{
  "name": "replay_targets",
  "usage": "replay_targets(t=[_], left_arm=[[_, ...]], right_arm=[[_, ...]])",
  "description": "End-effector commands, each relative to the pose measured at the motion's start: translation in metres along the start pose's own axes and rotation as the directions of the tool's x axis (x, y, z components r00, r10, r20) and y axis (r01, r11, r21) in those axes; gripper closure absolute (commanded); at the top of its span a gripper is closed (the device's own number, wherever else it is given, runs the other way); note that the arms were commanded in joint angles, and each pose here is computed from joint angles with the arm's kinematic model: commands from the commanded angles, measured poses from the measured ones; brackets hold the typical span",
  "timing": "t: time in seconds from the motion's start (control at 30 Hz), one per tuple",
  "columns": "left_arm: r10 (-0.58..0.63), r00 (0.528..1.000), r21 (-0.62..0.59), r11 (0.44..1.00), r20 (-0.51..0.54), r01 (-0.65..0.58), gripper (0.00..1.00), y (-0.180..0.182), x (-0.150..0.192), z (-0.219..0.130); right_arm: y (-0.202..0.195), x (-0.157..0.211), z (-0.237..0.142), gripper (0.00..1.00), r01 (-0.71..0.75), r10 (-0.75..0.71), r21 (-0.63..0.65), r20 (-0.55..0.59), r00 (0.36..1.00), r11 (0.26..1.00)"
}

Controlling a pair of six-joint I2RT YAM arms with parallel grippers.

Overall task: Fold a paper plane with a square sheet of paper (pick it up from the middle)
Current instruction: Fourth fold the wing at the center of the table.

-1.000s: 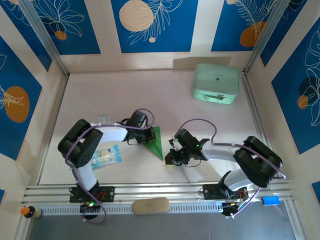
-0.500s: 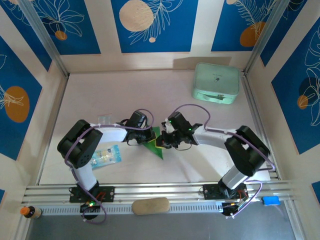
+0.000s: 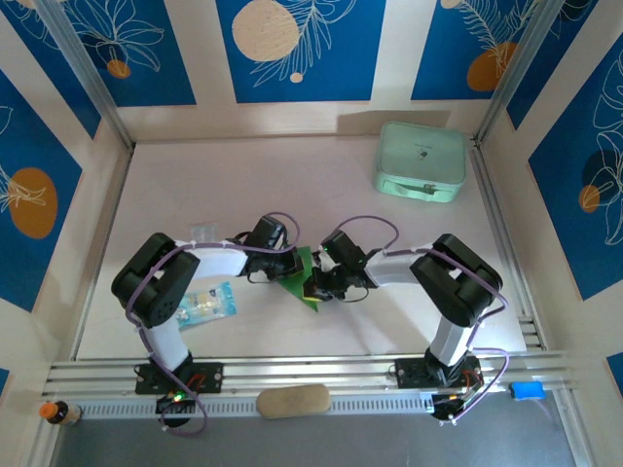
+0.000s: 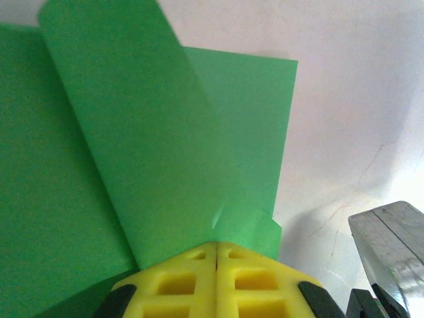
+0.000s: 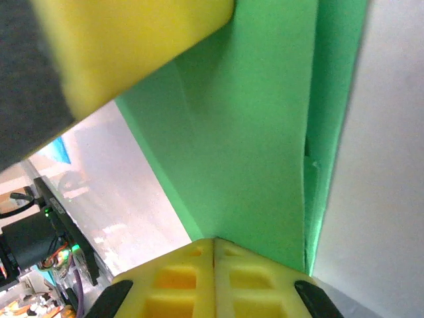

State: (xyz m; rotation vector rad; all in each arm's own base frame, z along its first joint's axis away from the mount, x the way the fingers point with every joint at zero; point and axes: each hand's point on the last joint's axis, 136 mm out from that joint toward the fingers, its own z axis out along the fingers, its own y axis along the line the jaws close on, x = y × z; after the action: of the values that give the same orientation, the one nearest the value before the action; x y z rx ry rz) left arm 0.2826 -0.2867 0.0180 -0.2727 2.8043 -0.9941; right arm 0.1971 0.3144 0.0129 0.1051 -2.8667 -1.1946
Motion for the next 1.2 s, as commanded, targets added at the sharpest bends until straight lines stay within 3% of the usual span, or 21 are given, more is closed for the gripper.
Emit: replay_targets(t=[0.0, 0.67, 0.93, 1.17], left_arm=[[-0.067, 0.997, -0.178, 0.982, -0.03, 0.06, 1.0, 0.053, 0.016, 0.002], [-0.112, 0.994, -0.169, 0.98, -0.015, 0.108, 1.0, 0.06, 0.019, 0.002], [-0.097, 0.995, -0.145, 0.985, -0.019, 0.093, 1.0, 0.054, 0.019, 0.001], [-0.109, 0.994, -0.126, 0.986, -0.003, 0.107, 1.0, 0.05, 0.015, 0.002]], right_arm=[[-0.033, 0.042, 0.005, 0.94, -0.087, 0.093, 0.064, -0.112, 0.989, 0.994], [-0.059, 0.105, -0.015, 0.94, -0.107, 0.124, 0.122, -0.145, 0.982, 0.987], [0.012, 0.042, -0.059, 0.94, -0.007, 0.009, -0.022, 0.065, 0.998, 1.0], [0.027, -0.009, -0.033, 0.94, -0.014, 0.014, -0.002, 0.048, 0.999, 1.0]])
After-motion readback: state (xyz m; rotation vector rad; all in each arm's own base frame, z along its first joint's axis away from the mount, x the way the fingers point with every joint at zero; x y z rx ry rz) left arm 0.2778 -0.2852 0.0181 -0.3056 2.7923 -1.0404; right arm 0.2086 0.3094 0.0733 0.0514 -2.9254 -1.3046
